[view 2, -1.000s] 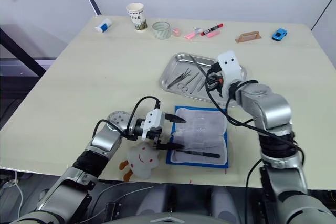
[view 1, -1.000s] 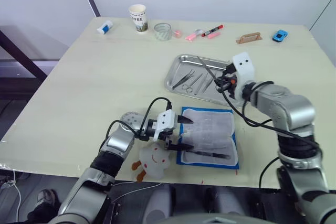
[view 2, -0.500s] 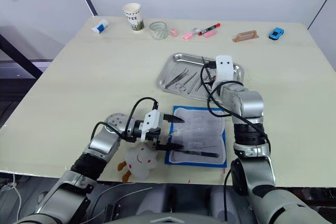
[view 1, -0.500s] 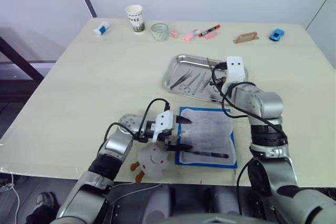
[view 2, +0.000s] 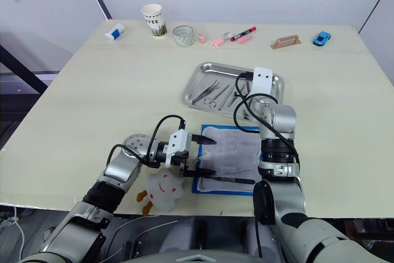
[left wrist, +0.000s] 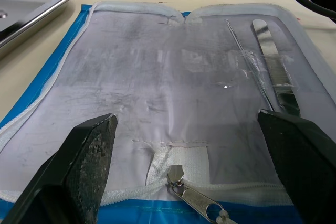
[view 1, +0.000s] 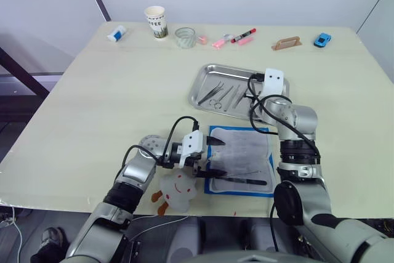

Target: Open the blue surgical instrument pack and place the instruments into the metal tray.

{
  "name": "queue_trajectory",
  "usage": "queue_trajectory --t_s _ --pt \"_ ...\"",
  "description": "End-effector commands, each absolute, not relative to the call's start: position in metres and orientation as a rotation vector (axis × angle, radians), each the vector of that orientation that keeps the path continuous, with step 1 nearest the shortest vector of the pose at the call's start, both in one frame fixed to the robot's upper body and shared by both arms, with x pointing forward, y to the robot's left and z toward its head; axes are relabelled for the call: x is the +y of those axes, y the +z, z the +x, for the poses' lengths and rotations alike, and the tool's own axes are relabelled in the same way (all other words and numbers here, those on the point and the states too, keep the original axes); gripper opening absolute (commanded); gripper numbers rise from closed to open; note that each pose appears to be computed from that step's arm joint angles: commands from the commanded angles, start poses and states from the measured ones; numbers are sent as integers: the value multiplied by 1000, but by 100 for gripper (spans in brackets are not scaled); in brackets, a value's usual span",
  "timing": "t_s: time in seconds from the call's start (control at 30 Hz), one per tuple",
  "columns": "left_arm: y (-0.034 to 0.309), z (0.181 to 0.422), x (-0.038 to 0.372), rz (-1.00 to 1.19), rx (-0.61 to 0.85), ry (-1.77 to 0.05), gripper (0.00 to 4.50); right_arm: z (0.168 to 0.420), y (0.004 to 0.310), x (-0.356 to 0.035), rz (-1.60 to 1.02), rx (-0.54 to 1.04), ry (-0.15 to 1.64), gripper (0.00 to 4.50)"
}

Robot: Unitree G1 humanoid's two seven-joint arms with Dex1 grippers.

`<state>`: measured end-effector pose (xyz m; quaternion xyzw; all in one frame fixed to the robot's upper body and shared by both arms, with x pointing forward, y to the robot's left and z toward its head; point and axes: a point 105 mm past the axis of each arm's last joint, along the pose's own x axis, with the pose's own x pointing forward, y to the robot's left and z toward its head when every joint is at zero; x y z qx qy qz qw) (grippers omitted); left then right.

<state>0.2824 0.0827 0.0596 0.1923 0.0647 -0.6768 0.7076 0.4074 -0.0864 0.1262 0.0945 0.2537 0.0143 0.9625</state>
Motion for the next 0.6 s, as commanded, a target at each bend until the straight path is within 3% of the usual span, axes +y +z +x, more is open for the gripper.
queue_trajectory --t_s 0.03,0.6 --pt "32 274 89 418 277 -1501 450 412 143 -86 186 469 43 2" --pt "40 274 85 418 269 -1501 450 419 136 -91 178 504 55 2"
